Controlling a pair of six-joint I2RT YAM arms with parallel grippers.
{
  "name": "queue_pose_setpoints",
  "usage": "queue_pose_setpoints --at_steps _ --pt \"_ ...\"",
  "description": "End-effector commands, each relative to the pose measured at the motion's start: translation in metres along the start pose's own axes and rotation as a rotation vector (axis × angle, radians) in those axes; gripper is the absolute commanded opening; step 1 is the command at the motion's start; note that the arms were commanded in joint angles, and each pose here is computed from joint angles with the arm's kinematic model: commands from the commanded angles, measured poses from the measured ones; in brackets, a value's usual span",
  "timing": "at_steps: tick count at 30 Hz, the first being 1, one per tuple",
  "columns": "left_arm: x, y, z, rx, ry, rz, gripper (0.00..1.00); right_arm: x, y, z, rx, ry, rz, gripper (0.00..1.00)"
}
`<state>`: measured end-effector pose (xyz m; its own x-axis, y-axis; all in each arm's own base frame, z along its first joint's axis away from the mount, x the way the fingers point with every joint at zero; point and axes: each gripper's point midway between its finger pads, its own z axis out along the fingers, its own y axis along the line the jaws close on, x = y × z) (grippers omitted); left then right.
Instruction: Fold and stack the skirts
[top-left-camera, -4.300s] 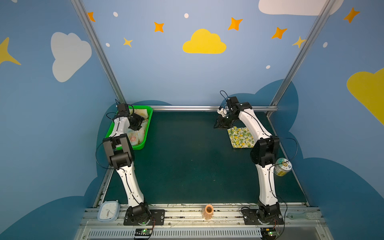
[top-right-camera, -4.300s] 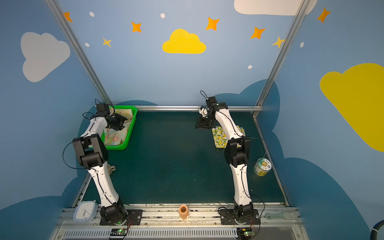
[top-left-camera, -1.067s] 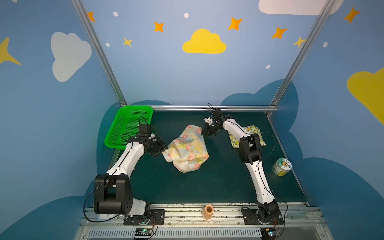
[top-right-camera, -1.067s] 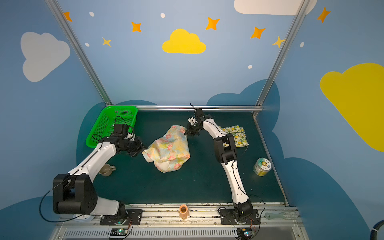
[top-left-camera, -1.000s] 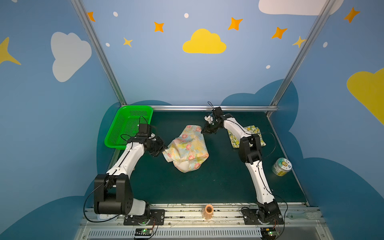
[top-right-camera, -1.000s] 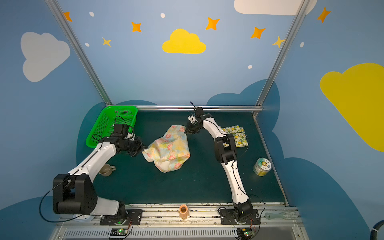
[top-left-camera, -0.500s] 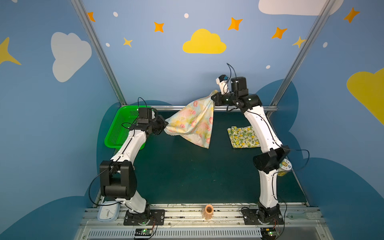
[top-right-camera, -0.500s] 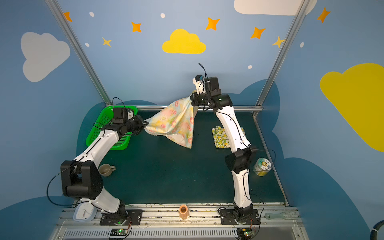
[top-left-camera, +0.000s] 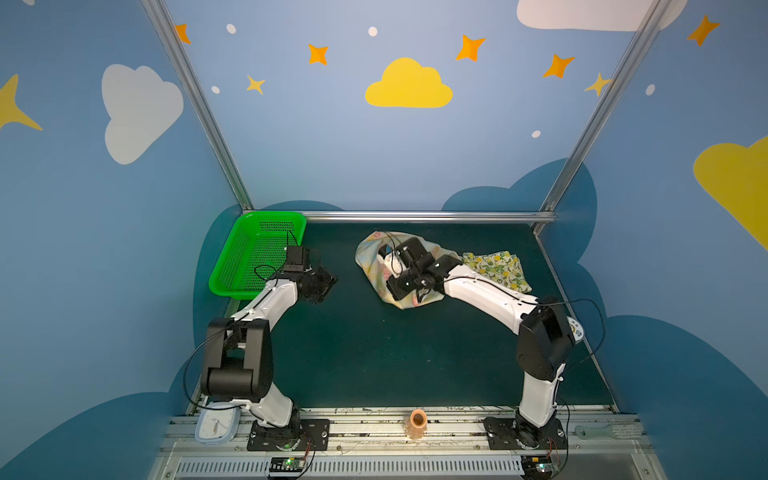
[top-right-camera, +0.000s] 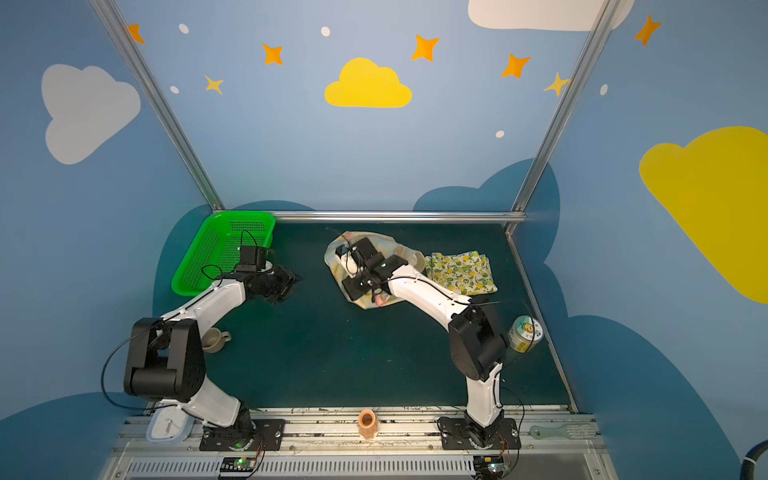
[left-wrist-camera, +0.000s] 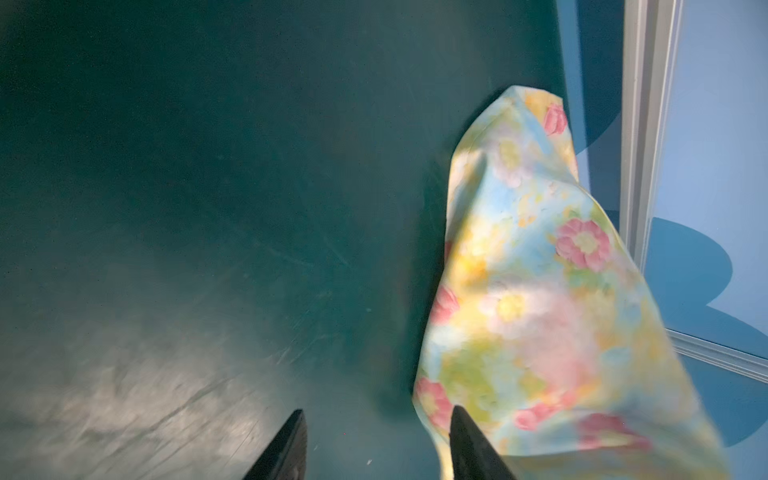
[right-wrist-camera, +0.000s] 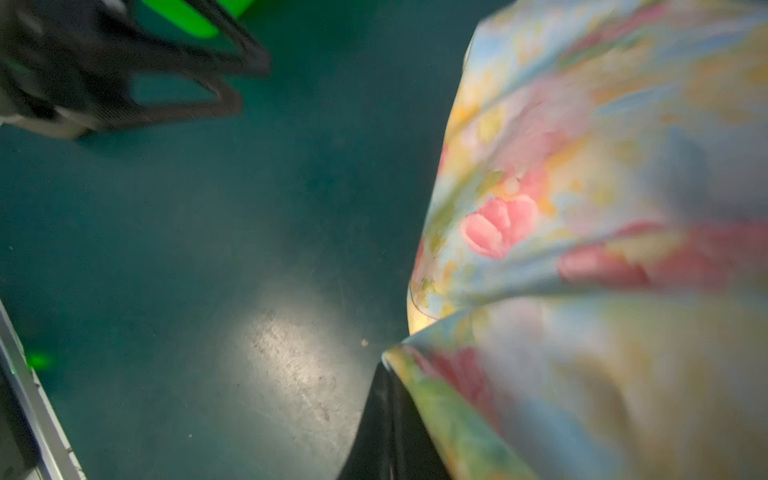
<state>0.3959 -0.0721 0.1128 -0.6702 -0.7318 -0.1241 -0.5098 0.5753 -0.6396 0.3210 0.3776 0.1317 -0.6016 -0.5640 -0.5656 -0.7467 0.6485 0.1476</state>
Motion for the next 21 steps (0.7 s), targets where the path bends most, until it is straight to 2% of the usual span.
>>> queue_pose_setpoints --at_steps 1,3,6,11,14,18,21 --pt "0.0 0.0 -0.018 -0.016 -0.034 0.046 0.54 -0.029 0.022 -0.011 -0.064 -0.118 0.099 0.17" --pt "-0.001 -0.003 -0.023 -0.01 -0.039 0.061 0.54 -0.026 0.025 -0.019 -0.085 -0.072 0.171 0.32" --pt "-0.002 -0.018 -0.026 0.028 -0.033 0.081 0.53 -0.026 0.031 -0.036 -0.102 -0.034 0.176 0.42" --pt "0.021 -0.063 -0.026 0.071 0.015 0.227 0.53 -0.027 0.021 -0.079 -0.169 -0.053 0.281 0.46" --pt "0.05 -0.1 -0.027 0.094 0.048 0.36 0.55 -0.018 -0.015 -0.098 -0.154 -0.057 0.395 0.48" --pt "0.099 -0.146 -0.017 0.154 0.159 0.479 0.56 0.011 -0.083 -0.112 -0.052 -0.063 0.579 0.48" --pt "0.134 -0.169 0.0 0.131 0.241 0.58 0.56 0.038 -0.13 -0.118 0.009 -0.066 0.735 0.47"
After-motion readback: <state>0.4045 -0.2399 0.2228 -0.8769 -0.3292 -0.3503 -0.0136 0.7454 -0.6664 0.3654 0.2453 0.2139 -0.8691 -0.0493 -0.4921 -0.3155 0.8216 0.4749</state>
